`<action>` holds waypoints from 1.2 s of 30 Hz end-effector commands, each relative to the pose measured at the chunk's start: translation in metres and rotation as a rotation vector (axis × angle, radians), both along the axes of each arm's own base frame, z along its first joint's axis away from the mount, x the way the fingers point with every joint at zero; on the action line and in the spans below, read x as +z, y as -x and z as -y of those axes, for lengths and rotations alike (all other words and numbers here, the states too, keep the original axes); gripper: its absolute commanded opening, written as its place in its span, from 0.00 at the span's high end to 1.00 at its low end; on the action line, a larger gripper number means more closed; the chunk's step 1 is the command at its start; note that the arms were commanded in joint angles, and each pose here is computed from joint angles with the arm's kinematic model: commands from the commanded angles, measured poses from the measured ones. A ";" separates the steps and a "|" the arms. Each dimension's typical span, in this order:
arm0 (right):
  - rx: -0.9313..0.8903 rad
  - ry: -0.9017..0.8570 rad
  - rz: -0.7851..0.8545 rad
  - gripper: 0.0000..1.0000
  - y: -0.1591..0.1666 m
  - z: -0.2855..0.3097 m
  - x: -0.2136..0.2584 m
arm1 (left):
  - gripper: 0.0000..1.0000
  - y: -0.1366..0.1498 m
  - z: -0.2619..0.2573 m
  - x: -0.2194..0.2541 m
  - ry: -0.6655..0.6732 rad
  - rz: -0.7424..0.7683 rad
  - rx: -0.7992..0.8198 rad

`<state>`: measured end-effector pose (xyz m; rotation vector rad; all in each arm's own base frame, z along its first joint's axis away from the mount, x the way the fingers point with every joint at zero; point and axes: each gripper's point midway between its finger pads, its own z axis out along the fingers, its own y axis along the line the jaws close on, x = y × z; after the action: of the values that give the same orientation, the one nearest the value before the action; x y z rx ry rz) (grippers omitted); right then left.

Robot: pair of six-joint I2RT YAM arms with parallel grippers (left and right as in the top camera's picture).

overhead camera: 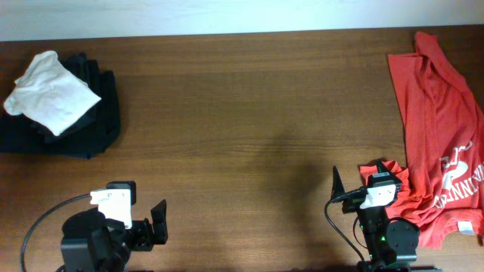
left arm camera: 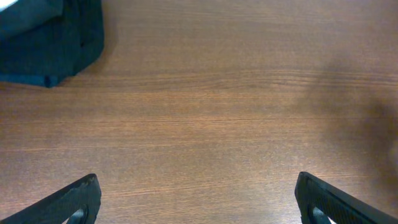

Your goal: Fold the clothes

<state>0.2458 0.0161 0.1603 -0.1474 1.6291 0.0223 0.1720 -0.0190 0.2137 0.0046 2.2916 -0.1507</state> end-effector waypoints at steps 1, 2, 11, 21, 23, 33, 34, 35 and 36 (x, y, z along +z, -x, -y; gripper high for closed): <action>0.001 0.010 0.001 0.01 0.000 -0.001 -0.001 | 0.01 0.000 -0.002 0.000 -0.003 0.001 0.013; 0.001 0.010 0.001 0.01 0.000 -0.001 -0.001 | 0.01 0.000 -0.002 -0.001 -0.003 0.001 0.013; 0.001 0.010 -0.001 0.01 0.000 -0.001 -0.002 | 0.01 0.000 -0.002 0.000 -0.003 0.001 0.013; 0.001 0.010 -0.001 0.01 0.000 -0.001 -0.002 | 0.01 0.000 -0.002 0.000 -0.003 0.001 0.013; 0.001 0.010 -0.001 0.01 0.000 -0.001 -0.002 | 0.01 0.000 -0.002 0.000 -0.003 0.001 0.013; 0.001 0.010 -0.001 0.01 0.000 -0.001 -0.002 | 0.01 -0.001 -0.006 -0.033 -0.018 -0.019 0.029; 0.001 0.010 -0.001 0.01 0.000 -0.001 -0.002 | 0.01 -0.004 -0.007 -0.038 -0.023 0.004 0.036; 0.001 0.010 -0.001 0.01 0.000 -0.001 -0.002 | 0.01 -0.009 -0.009 -0.044 -0.030 0.037 0.043; 0.001 0.010 -0.001 0.01 0.000 -0.001 -0.002 | 0.01 -0.012 -0.009 -0.048 -0.032 0.058 0.046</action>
<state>0.2458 0.0161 0.1602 -0.1493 1.6293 0.0200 0.1784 -0.0158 0.1824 -0.0046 2.2840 -0.1291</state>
